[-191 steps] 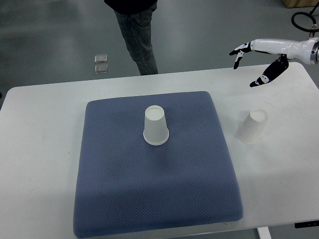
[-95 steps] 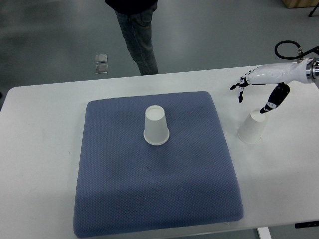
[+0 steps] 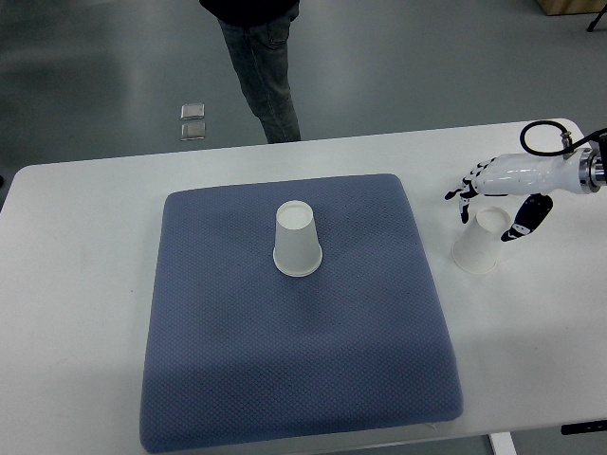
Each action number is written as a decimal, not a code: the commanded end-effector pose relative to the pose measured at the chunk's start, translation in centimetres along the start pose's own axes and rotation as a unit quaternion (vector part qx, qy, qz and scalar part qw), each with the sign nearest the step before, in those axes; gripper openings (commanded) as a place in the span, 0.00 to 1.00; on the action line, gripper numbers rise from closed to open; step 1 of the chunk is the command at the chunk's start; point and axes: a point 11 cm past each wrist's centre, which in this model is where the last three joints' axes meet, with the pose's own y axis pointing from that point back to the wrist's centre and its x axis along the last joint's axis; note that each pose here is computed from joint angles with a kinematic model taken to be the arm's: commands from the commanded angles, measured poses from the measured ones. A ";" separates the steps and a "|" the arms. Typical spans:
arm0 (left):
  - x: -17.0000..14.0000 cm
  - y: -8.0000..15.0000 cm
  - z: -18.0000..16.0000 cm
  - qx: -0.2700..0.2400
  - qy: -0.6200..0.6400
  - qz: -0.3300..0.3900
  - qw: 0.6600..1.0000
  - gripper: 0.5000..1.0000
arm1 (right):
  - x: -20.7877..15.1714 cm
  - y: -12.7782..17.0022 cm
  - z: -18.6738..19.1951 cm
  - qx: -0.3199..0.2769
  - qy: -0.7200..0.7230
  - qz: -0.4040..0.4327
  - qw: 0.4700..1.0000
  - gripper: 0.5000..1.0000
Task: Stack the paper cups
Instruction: 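Lower the right hand and close its fingers around the white cup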
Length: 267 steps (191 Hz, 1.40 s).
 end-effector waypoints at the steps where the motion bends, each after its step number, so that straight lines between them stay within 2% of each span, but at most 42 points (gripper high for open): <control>1: 0.0 0.0 0.0 0.000 0.000 0.000 1.000 1.00 | -1.1 -0.2 0.2 -0.004 -0.001 0.003 1.000 0.82; 38: 0.0 0.0 0.0 0.000 0.001 0.000 1.000 1.00 | -2.0 -0.1 1.1 -0.018 0.002 0.009 1.000 0.81; 108: 0.0 0.0 0.0 0.000 0.000 0.000 1.000 1.00 | -4.1 -1.8 0.8 -0.014 0.005 0.015 1.000 0.81; 150: 0.0 0.0 0.0 0.000 0.000 0.000 1.000 1.00 | -4.4 -2.1 1.2 -0.021 0.015 0.017 1.000 0.77; 162: 0.0 0.0 0.0 0.000 -0.001 0.000 1.000 1.00 | -4.6 -2.3 1.3 -0.023 0.016 0.018 0.999 0.72; 169: 0.0 0.0 0.0 0.000 0.000 0.000 1.000 1.00 | -4.7 -2.4 1.2 -0.022 0.016 0.018 0.999 0.65; 224: 0.0 0.0 0.0 0.000 0.000 0.000 1.000 1.00 | -5.2 -2.9 0.8 -0.016 0.024 0.004 1.000 0.31; 253: 0.0 0.0 0.0 0.000 0.000 0.000 1.000 1.00 | -5.3 -2.8 1.0 -0.019 0.023 0.001 1.000 0.17; 267: 0.0 0.0 0.0 0.000 0.001 0.000 1.000 1.00 | -5.3 -2.9 1.0 -0.019 0.022 0.000 1.000 0.15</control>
